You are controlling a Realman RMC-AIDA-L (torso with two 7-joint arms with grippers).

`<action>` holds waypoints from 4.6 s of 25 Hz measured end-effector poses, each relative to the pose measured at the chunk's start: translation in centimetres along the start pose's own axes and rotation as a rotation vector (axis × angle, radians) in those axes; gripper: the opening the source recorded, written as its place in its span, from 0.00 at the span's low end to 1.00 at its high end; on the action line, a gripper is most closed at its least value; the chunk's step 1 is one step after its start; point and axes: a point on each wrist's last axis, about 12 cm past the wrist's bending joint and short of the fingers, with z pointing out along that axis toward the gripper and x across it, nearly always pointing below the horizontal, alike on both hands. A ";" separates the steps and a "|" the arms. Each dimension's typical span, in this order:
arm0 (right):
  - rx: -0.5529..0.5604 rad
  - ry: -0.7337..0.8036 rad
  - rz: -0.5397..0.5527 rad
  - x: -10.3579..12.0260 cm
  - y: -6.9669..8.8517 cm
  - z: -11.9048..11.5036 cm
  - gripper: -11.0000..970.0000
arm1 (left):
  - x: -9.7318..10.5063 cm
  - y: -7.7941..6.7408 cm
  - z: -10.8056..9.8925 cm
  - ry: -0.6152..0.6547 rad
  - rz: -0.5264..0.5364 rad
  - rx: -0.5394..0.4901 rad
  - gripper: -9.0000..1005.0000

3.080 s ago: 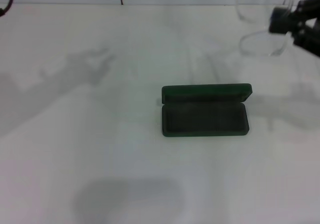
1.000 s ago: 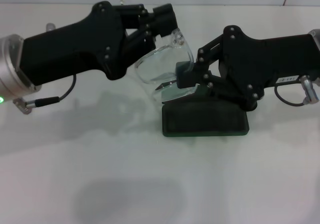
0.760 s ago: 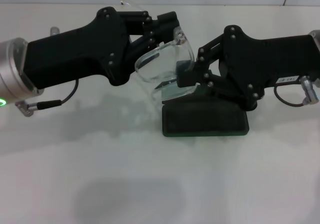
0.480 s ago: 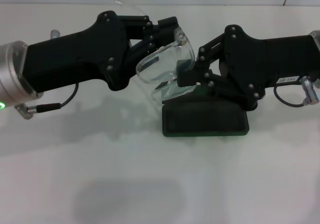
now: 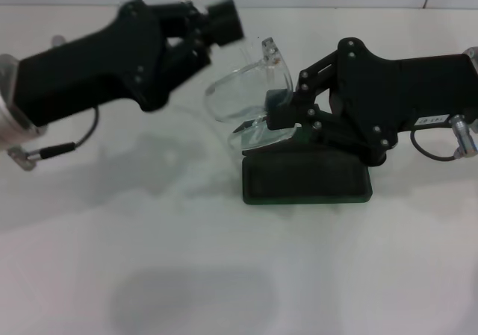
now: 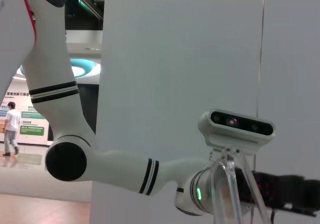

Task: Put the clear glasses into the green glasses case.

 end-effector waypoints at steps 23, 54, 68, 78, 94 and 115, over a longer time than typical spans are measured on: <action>-0.109 -0.179 -0.220 -2.0 2.0 -0.8 0.07 | 1.2 3.0 -2.5 -0.130 -0.129 -0.183 0.11; -0.047 -0.155 -0.188 -0.6 0.7 0.4 0.07 | 1.5 0.6 1.8 -0.079 -0.109 0.152 0.11; -0.059 -0.167 -0.174 -0.4 1.2 0.3 0.07 | 1.8 1.2 0.2 -0.171 -0.128 0.043 0.11; -0.029 -0.170 -0.162 0.0 1.3 0.1 0.08 | 1.7 0.3 1.1 -0.162 -0.128 0.147 0.11; -0.016 -0.167 -0.154 0.1 1.2 0.1 0.08 | 1.7 -0.6 1.1 -0.159 -0.105 0.237 0.11; -0.033 -0.174 -0.144 0.2 1.2 0.4 0.08 | 1.8 -0.2 2.4 -0.169 -0.111 0.214 0.11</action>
